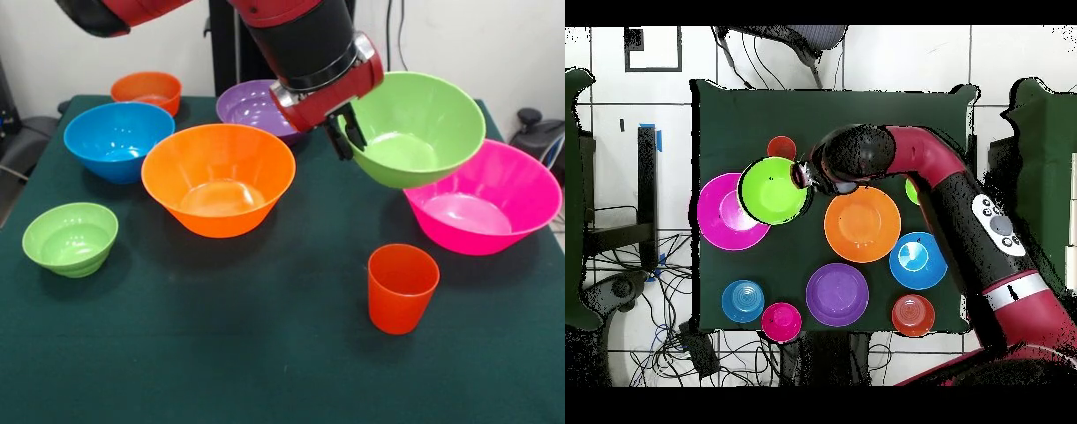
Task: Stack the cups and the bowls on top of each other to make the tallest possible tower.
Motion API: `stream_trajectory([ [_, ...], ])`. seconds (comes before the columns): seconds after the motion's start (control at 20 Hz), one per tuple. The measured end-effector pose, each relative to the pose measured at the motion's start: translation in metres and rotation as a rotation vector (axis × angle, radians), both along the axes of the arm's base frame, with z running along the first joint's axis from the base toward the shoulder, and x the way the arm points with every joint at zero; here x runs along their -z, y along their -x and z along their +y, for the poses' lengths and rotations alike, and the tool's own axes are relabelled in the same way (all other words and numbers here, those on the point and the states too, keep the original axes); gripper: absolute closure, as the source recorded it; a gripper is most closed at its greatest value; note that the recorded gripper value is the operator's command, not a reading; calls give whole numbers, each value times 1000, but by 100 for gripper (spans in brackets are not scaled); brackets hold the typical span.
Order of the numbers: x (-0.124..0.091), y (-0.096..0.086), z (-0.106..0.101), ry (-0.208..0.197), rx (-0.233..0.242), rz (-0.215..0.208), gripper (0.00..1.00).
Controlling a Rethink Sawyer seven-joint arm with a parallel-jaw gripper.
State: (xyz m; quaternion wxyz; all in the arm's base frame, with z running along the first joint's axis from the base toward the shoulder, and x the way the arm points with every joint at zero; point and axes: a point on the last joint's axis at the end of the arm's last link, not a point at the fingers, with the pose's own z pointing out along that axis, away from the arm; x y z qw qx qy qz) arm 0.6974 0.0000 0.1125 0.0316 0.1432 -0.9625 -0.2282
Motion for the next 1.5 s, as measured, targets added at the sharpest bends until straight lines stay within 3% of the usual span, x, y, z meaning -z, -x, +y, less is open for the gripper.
stream_trajectory([
  [0.45,-2,-36,-8,-18,43,-20,100],
  [0.8,-1,-67,7,-20,55,-45,100],
  [1.3,5,-114,45,-27,14,-20,100],
  [1.5,7,-122,51,-29,-12,-8,100],
])
